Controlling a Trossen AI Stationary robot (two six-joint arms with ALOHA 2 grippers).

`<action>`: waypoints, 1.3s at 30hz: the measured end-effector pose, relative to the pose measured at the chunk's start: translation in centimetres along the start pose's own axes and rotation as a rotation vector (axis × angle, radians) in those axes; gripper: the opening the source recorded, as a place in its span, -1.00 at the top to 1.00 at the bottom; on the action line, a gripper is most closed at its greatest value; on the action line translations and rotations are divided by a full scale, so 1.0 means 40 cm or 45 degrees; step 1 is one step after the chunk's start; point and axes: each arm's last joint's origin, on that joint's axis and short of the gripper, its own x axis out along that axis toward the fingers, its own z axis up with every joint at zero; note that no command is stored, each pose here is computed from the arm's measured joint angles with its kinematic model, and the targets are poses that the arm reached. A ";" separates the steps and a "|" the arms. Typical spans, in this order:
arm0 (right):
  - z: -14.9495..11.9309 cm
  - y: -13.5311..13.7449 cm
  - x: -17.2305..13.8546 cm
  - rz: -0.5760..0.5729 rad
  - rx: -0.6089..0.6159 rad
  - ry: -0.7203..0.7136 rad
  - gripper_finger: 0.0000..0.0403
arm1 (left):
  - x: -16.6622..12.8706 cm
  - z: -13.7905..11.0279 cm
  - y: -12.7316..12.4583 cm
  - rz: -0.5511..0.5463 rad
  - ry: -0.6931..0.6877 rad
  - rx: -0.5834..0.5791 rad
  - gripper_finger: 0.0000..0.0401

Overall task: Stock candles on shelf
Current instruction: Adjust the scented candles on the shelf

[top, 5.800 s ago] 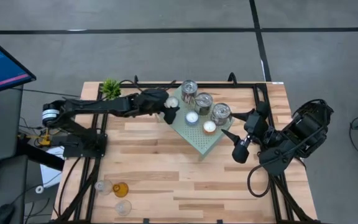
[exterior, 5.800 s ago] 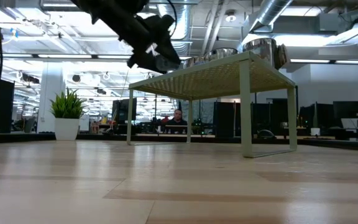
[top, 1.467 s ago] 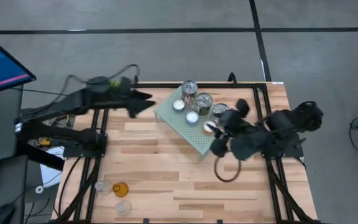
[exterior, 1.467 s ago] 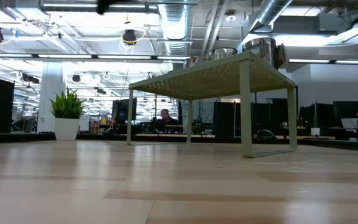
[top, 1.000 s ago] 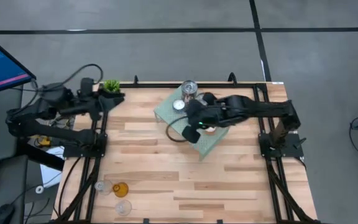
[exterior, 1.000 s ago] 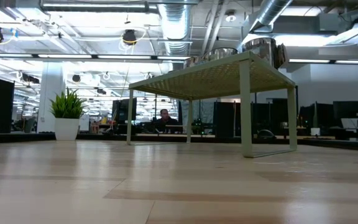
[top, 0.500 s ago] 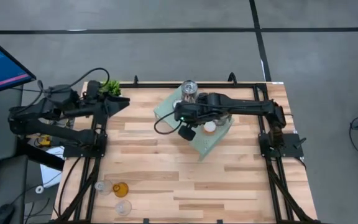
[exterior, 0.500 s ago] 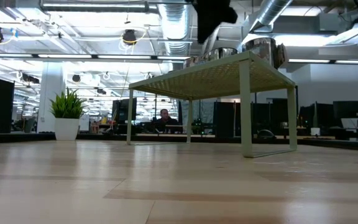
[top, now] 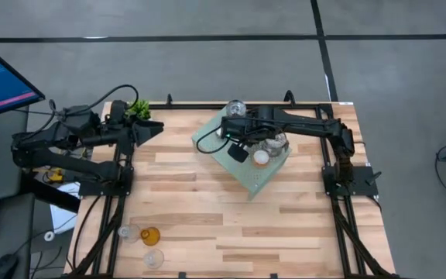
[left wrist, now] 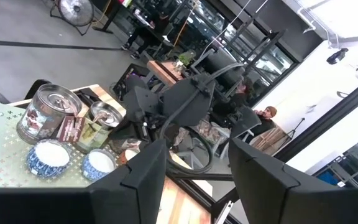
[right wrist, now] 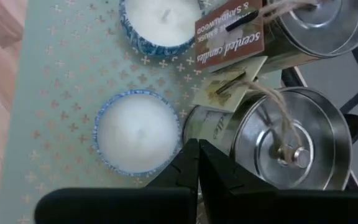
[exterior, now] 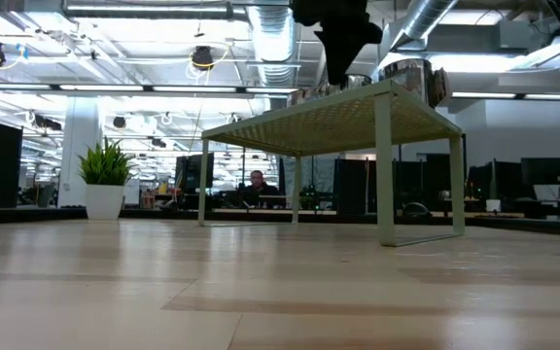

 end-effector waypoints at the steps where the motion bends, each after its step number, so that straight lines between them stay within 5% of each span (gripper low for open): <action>1: 0.002 -0.004 0.002 -0.003 0.005 0.001 1.00 | 0.000 0.000 0.000 0.000 0.000 0.000 0.13; 17: 0.007 -0.032 0.012 -0.052 0.047 0.027 1.00 | -0.001 0.003 -0.002 -0.008 -0.011 -0.003 0.14; 27: -0.008 0.081 -0.087 0.221 -0.028 -0.177 1.00 | -0.004 0.005 -0.003 -0.016 -0.020 -0.023 0.14; 39: 0.003 0.206 0.060 0.201 -0.154 -0.001 1.00 | -0.016 0.013 -0.005 -0.043 -0.051 -0.081 0.14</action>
